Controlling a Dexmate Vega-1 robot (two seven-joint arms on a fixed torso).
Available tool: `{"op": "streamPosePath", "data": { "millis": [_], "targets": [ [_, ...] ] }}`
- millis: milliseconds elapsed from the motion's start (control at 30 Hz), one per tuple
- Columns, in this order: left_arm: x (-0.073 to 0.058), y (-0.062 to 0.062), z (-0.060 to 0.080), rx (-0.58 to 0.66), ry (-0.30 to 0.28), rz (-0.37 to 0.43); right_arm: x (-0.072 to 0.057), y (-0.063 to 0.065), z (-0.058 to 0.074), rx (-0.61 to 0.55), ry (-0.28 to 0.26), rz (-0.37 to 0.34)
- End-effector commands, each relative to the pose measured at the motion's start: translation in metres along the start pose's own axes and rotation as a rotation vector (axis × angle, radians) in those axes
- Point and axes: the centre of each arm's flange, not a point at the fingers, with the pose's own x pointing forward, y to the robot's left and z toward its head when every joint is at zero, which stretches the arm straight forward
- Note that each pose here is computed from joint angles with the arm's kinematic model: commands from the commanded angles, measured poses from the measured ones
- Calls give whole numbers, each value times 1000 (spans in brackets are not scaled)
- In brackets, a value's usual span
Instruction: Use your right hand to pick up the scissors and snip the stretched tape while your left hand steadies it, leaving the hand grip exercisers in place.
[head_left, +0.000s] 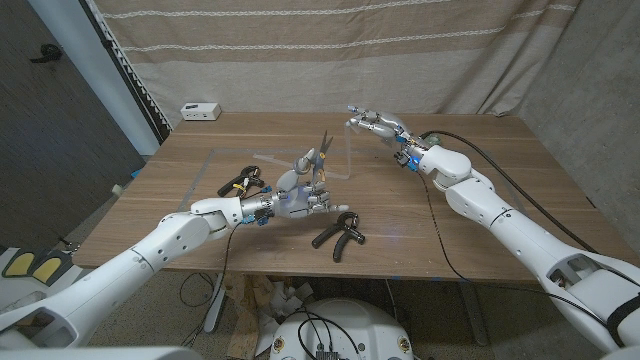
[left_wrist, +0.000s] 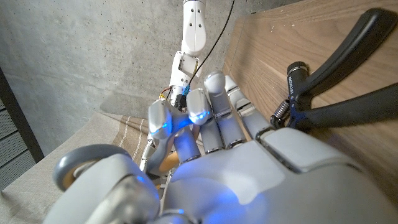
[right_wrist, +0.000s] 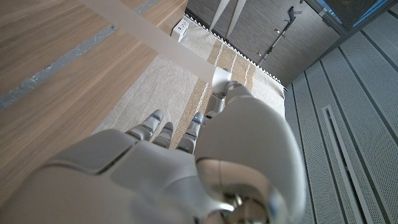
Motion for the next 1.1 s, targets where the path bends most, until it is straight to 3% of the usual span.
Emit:
{"op": "streamPosePath", "data": {
  "millis": [33,267,500,800,1100],
  "targets": [
    [3,1,-2,-8,10,-21,10,8,-2,32,-8,22],
    [3,1,2,-5,5,-33,10,16,-7,68,-8,37],
    [8,3,3,4,4,-59,9,16,-8,88,-13,36],
    [14,5,-9,-105,-27,-119,7,9,-6,89,-20,28],
    [17,6,-12,-96,-15,-136,6,11,-7,96,-19,32]
  ]
}}
